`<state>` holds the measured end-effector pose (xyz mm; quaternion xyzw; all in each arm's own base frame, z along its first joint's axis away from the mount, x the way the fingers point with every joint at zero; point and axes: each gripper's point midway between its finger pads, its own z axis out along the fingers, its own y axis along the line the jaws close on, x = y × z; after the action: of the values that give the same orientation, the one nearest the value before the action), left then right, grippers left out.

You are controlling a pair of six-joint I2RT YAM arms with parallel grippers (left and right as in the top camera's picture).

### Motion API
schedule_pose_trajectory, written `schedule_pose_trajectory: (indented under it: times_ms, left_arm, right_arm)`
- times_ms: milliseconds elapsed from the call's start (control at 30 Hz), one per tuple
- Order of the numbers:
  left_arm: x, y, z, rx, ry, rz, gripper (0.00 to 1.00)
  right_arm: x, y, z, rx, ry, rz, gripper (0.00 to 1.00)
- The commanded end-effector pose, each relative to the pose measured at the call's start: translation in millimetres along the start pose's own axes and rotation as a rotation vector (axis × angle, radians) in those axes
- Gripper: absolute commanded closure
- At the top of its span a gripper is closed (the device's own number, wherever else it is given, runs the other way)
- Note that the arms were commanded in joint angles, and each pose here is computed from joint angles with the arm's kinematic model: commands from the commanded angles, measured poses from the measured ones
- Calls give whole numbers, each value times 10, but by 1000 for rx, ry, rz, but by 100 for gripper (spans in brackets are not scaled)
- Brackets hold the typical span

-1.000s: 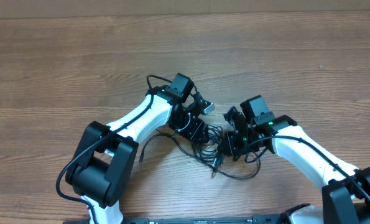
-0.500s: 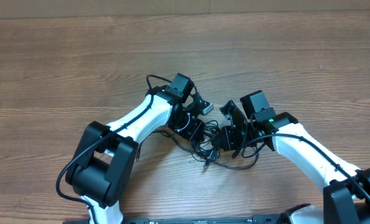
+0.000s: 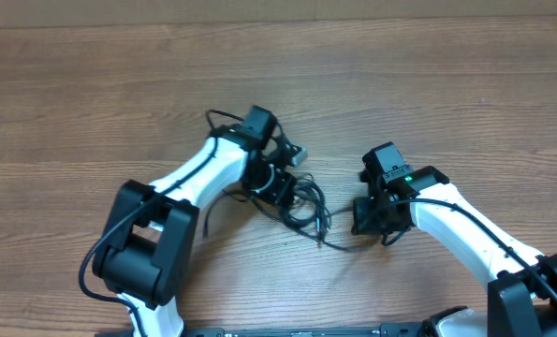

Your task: Untangle cables

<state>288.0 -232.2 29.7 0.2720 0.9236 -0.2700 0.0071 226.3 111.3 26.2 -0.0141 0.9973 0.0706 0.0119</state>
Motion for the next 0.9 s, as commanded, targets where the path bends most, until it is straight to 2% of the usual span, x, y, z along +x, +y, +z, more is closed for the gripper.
schedule_pose_trajectory:
  times_ms: [0,133,233,300,367,567,867]
  left_arm:
    - [-3,88,-53,-23,-10,-20,96]
    - [-8,42,-51,2,-12,-19,96]
    - [-29,-58,-54,60,-22,-15,96]
    - [-34,-97,-56,82,-25,1,96]
    - [-36,-136,-60,105,-28,18,96]
    - [-63,-404,-112,261,-56,97,96]
    - [-55,-277,-82,186,-46,97,96]
  right_arm:
    - [-140,-407,-61,231,-93,141,96]
    - [-186,-254,-35,145,-98,148,96]
    - [-177,226,-26,-115,-61,-102,95]
    - [-124,508,-81,-278,-53,-265,89]
    - [-104,646,-128,-361,-62,-351,83]
    - [-97,736,-166,-414,-84,-451,78]
    - [-197,780,-187,-424,-132,-472,73]
